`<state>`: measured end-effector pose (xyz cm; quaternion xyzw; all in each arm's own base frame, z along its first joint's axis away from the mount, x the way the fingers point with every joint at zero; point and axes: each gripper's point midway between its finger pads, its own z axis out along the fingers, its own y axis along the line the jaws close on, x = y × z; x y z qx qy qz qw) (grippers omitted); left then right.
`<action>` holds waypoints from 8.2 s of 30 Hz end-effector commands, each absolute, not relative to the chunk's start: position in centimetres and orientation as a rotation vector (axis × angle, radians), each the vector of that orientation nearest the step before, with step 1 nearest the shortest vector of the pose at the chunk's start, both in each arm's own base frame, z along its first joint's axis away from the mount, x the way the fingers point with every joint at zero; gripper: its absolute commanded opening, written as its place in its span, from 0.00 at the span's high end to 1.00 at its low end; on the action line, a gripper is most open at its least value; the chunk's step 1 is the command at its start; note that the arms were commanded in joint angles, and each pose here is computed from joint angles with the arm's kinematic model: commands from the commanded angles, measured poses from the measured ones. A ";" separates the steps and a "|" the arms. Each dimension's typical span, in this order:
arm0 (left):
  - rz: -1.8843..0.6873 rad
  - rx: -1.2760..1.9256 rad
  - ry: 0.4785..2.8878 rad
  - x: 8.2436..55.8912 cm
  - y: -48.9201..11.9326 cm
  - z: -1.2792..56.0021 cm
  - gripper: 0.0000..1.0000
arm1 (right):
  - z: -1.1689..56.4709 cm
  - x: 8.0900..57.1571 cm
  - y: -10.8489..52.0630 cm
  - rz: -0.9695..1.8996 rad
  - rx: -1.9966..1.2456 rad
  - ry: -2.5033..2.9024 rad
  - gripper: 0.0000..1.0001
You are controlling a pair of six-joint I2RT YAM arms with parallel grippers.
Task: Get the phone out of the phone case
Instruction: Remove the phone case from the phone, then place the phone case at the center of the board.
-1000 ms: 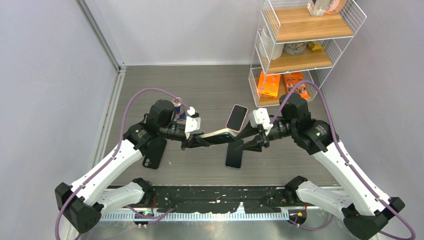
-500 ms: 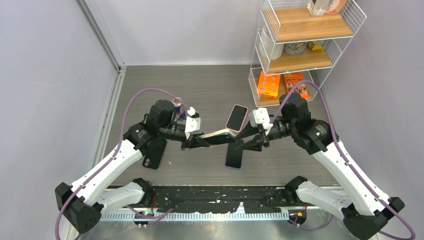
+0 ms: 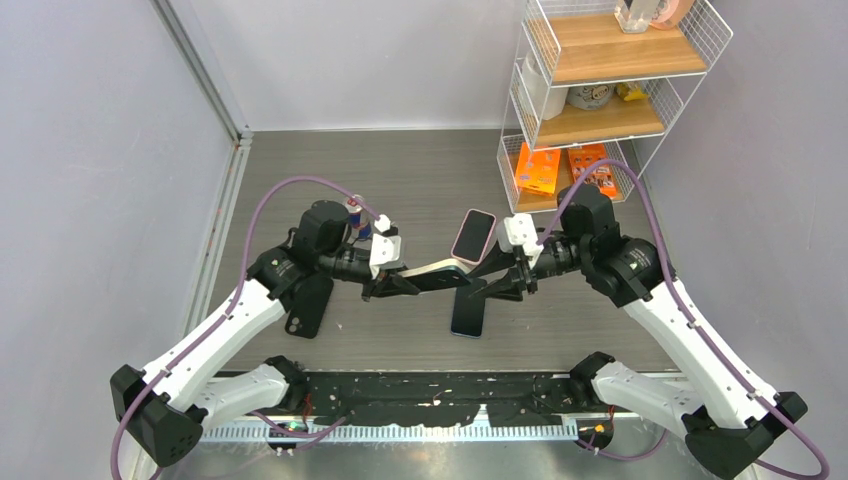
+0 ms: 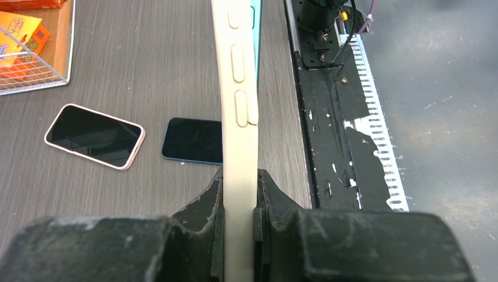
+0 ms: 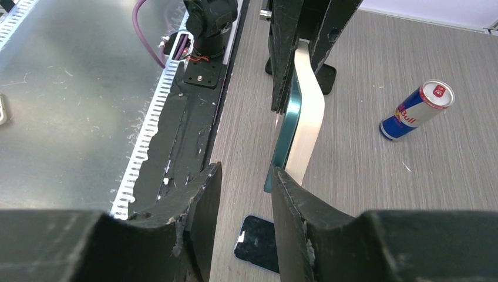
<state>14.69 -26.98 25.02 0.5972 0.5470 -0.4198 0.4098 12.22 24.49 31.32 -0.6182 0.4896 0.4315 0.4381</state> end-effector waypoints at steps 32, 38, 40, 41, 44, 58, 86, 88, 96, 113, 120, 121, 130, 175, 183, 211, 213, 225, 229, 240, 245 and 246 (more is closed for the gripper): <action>-1.163 1.500 1.166 13.6 -28.5 29.5 1.00 | 29.2 16.0 26.2 1.048 -1.437 1.314 0.58; -1.147 1.487 1.150 14.1 -28.7 30.5 1.00 | 28.1 15.8 26.5 1.075 -1.458 1.327 0.60; -1.166 1.504 1.121 13.7 -28.7 30.8 1.00 | 27.9 16.1 26.5 1.061 -1.458 1.333 0.60; -1.181 1.514 1.111 13.4 -28.7 30.7 1.00 | 27.9 16.2 26.5 1.049 -1.456 1.337 0.60; -1.226 1.546 1.076 12.3 -28.5 30.7 1.00 | 27.9 16.6 26.5 1.030 -1.455 1.340 0.60; -1.292 1.601 0.987 10.4 -27.9 30.9 1.00 | 27.5 17.1 26.7 1.030 -1.471 1.367 0.60; -1.141 1.416 1.161 15.2 -29.3 31.1 1.00 | 26.2 16.0 28.0 1.134 -1.500 1.361 0.65; -1.155 1.404 1.169 15.2 -29.5 31.0 1.00 | 26.3 16.1 28.2 1.149 -1.498 1.367 0.68; -1.150 1.358 1.203 15.7 -29.6 31.0 1.00 | 26.4 16.5 28.4 1.134 -1.496 1.387 0.94; -1.152 1.377 1.239 14.7 -28.7 30.3 0.28 | 27.2 16.5 26.1 0.985 -1.487 1.352 0.95; -1.192 1.259 1.347 15.9 -29.2 32.8 0.16 | 26.7 16.8 26.1 0.974 -1.490 1.359 0.95; -1.195 1.234 1.361 16.2 -29.4 33.4 0.16 | 26.6 16.8 26.1 0.975 -1.490 1.362 0.95; -1.257 1.088 1.555 19.2 -31.7 33.6 0.23 | 26.5 17.0 26.3 0.979 -1.487 1.367 0.95; -1.216 1.254 1.799 17.8 -34.8 23.9 0.62 | 26.9 18.3 25.8 0.914 -1.442 1.409 0.95; -1.269 1.236 1.827 17.4 -35.0 22.9 1.00 | 26.9 18.5 25.0 0.892 -1.417 1.416 0.95; -0.822 0.157 2.249 26.2 -17.5 10.2 1.00 | 26.0 18.8 22.7 0.855 -1.335 1.429 0.95; -0.796 0.115 2.256 26.5 -16.6 9.7 1.00 | 25.9 18.8 22.7 0.857 -1.335 1.431 0.95; -0.722 -0.083 2.338 27.4 -12.6 6.7 1.00 | 25.6 18.5 22.7 0.874 -1.338 1.428 0.95; -0.700 -0.089 2.365 27.6 -12.2 5.7 0.94 | 26.0 18.4 22.8 0.886 -1.338 1.428 0.95; -0.608 -0.128 2.442 27.8 -10.5 3.3 0.73 | 25.6 18.3 22.9 0.912 -1.359 1.458 0.95; -0.590 -0.134 2.448 27.9 -10.2 3.1 0.62 | 25.6 18.2 22.7 0.904 -1.367 1.463 0.95; -0.591 -0.135 2.451 27.9 -10.3 3.0 0.59 | 25.5 18.2 22.7 0.904 -1.370 1.471 0.95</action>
